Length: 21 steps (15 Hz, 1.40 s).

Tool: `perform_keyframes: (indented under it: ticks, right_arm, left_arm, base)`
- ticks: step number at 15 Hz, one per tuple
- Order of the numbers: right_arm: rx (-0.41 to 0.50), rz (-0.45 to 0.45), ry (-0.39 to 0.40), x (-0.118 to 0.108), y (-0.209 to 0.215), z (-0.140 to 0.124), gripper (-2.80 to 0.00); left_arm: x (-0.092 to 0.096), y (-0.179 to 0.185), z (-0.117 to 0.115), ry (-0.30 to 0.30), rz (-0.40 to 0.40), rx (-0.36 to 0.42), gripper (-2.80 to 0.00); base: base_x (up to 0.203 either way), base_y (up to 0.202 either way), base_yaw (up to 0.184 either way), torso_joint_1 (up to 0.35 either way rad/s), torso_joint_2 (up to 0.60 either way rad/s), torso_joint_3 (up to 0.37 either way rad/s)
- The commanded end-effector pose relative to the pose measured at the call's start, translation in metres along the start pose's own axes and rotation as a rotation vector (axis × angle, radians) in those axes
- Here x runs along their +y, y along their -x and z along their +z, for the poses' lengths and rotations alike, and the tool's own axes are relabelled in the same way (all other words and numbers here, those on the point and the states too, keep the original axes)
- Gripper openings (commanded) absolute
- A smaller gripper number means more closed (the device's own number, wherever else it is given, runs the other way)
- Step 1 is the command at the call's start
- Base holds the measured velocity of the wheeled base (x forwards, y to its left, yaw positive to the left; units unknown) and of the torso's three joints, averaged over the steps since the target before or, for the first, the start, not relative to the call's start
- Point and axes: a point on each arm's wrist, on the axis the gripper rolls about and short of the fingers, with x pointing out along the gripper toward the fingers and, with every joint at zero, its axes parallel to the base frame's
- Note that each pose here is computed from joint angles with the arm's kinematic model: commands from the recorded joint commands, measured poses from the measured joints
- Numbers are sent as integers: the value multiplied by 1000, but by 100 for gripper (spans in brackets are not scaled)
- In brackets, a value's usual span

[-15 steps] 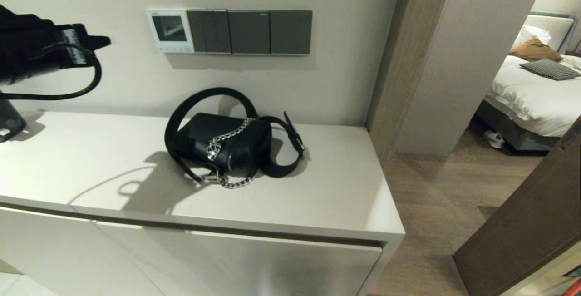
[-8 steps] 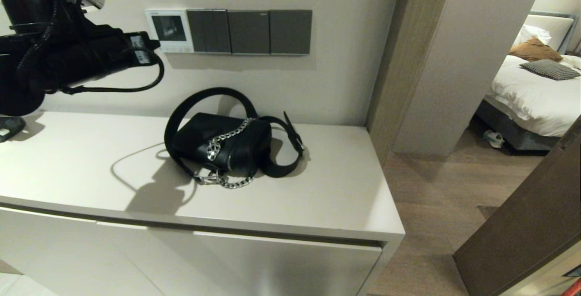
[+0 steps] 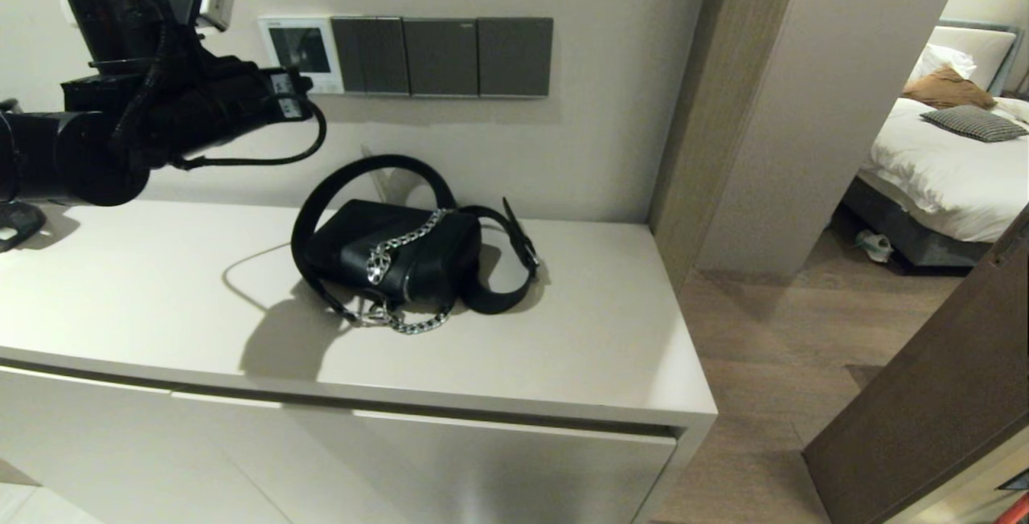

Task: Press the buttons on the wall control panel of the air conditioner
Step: Turn on the central air conditioner

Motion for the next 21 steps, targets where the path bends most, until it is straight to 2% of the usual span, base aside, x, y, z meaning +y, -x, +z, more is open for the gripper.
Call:
perform_keyframes:
  ticks: [1,5,21]
  right_arm:
    - [3,0,0,0,0,-1,-280]
    - [3,0,0,0,0,-1,-280]
    - [4,0,0,0,0,-1,-280]
  left_arm:
    - [-3,-7,-6,9,-11,-2,-280]
    - [-9,-9,-7,10,-27,-8,-280]
    - [-5,-29,-19,17,-12,3,-280]
  base:
    - [0,0,0,0,0,0]
    - [0,0,0,0,0,0]
    - [0,0,0,0,0,0]
